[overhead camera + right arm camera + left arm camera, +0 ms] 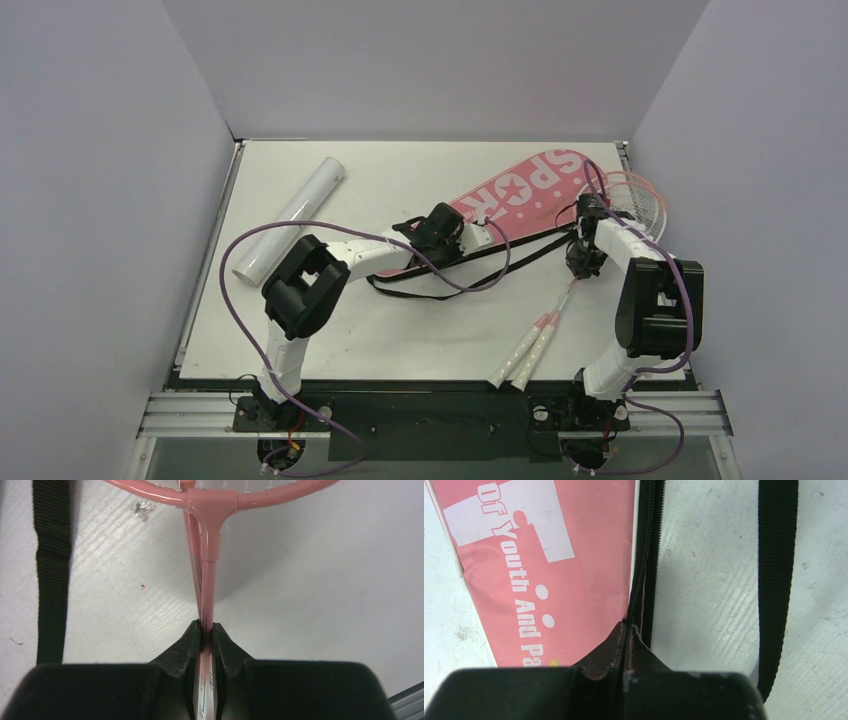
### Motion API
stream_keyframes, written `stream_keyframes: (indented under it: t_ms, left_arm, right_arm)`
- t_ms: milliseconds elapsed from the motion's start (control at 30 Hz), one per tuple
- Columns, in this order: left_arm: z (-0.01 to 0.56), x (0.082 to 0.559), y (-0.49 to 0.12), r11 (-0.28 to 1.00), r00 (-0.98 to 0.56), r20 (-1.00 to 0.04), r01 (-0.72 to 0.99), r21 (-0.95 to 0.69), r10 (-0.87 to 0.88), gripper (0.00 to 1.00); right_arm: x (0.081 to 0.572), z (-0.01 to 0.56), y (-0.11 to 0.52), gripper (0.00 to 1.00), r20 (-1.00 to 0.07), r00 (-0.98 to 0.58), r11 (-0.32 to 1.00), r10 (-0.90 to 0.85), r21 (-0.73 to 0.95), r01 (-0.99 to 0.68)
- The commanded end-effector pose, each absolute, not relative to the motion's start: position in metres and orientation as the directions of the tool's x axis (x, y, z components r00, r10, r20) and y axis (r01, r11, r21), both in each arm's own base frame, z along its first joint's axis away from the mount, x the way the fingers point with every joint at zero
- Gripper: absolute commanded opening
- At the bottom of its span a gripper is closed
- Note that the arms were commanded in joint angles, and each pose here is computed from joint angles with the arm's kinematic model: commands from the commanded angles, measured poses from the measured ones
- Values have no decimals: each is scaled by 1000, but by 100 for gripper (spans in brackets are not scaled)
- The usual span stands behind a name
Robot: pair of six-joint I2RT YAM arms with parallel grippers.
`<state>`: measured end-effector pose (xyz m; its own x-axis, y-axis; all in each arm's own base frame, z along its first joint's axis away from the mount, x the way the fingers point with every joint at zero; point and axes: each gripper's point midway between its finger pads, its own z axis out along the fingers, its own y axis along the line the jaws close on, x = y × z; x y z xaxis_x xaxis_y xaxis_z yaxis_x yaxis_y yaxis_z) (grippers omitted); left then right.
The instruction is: Pack up the badminton gear
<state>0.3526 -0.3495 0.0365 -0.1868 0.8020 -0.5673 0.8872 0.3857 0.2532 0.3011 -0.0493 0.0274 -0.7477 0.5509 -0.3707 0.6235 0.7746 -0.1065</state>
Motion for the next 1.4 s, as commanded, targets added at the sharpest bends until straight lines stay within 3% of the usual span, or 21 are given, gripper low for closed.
stream_keyframes:
  t_ms: [0,233,467,733,1000,1367]
  left_arm:
    - [72,377,-351,483,-197,-647,823,299,736,0]
    - [102,391,-317,613,-281,-690,733,294,667,0]
    - [135,376,-264,718,-404,-729,675,170,553,0]
    - [139,328,-230,747,-498,-706,662,67,504,0]
    - [142,322,-223,777,-557,-702,630,-8,444,0]
    - [165,328,-232,780,-557,-731,624,-54,394,0]
  right_arm:
    - [300,44,-65,0,-438,-696,730,568,-123,673]
    - [304,32,-62,0,-401,-712,737,577,-122,665]
    - [322,26,-40,2,-371,-736,775,567,-63,628]
    - [350,46,21,23,-391,-785,865,480,63,498]
    - [348,101,73,43,-461,-761,890,456,232,393]
    - [349,111,168,53,-286,-730,708,621,605,366]
